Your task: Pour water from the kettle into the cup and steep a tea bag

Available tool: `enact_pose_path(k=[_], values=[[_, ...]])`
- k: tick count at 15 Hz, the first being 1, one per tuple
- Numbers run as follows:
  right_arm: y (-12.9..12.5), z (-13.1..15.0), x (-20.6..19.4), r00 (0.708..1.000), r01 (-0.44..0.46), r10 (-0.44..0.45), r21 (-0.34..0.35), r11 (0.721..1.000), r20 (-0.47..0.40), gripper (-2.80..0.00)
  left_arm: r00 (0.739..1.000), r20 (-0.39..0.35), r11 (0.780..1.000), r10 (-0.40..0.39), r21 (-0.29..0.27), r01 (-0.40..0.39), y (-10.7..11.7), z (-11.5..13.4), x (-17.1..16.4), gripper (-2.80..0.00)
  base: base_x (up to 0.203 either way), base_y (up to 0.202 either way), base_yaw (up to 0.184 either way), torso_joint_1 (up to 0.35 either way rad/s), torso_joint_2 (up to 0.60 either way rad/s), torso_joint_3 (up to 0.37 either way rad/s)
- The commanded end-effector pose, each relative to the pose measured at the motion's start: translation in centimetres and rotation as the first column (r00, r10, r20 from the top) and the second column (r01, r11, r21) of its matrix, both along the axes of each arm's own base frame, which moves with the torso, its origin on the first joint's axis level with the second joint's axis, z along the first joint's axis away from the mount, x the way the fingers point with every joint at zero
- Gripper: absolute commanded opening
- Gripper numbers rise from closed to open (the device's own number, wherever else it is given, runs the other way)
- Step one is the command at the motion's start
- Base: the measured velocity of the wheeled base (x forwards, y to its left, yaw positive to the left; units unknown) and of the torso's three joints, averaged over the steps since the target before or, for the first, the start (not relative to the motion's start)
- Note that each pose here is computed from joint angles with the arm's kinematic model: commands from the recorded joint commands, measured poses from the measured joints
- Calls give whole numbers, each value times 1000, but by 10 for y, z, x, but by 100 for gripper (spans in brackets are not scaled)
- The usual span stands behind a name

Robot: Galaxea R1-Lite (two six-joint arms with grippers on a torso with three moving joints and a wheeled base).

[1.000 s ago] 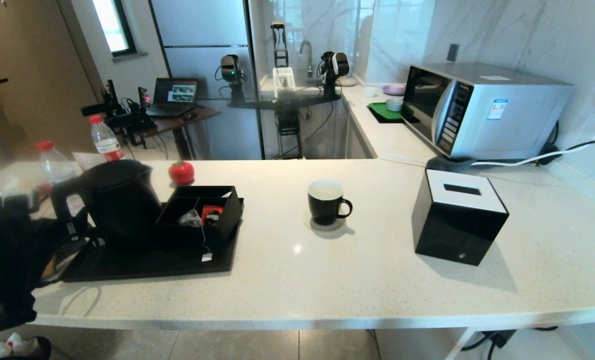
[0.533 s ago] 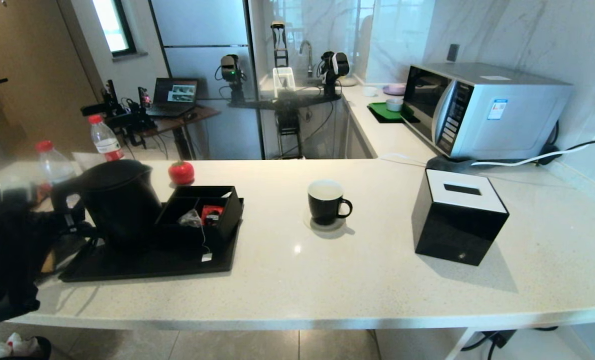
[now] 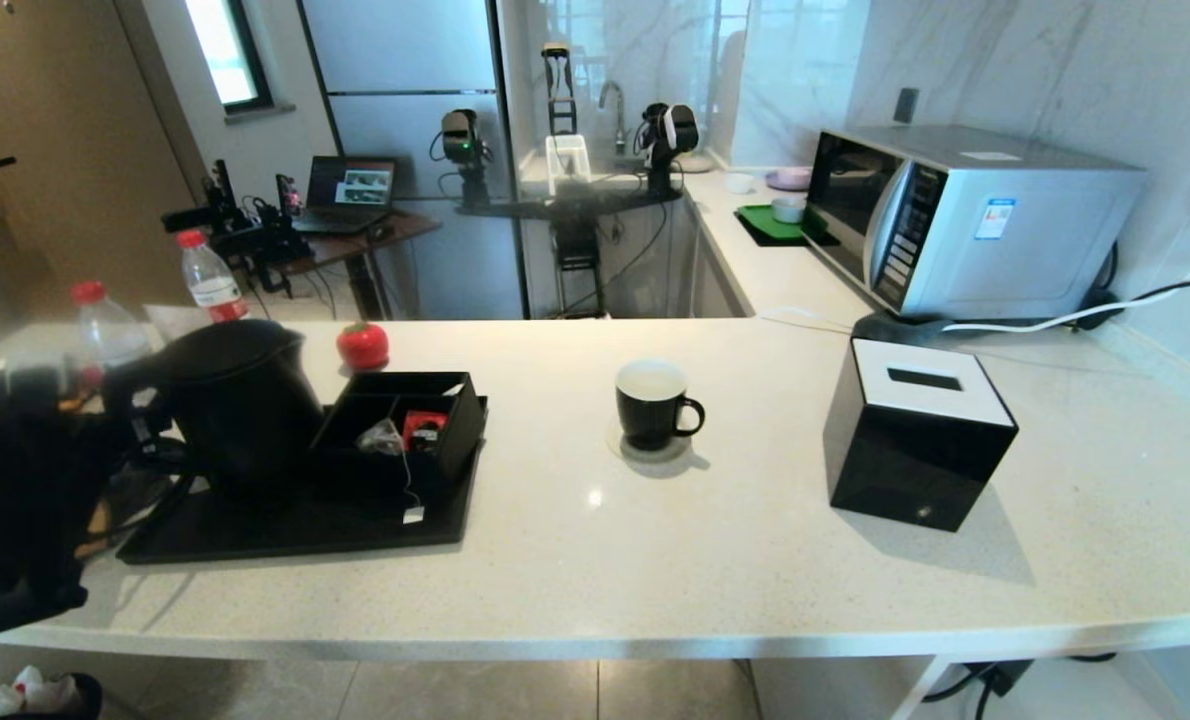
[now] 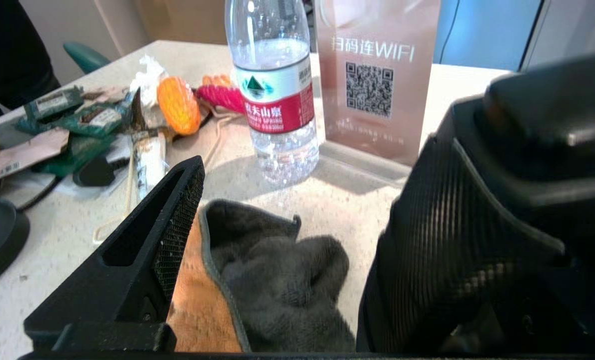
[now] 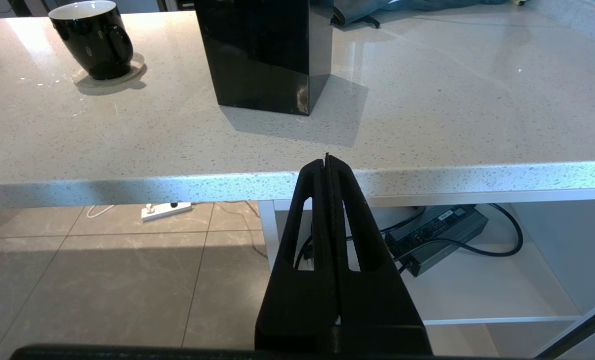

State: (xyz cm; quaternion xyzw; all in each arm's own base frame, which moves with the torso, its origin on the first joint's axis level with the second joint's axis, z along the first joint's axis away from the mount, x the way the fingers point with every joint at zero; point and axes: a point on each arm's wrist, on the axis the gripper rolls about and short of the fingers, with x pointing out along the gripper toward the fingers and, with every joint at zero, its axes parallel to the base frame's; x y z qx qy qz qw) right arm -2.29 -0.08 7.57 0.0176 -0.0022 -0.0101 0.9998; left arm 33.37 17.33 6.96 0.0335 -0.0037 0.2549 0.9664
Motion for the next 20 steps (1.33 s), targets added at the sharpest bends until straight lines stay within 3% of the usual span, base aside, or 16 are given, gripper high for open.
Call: enact_pose_path(k=[1,20], values=[[0,0,0,1000,0,0,0,1000,-1,-280,998,56,1000,-2,30,0,1,7,3,0,0,0,0,0,0,0],[0,0,0,1000,0,0,0,1000,-1,-280,994,111,998,-8,58,1,6,16,16,0,0,0,0,0,0,0]])
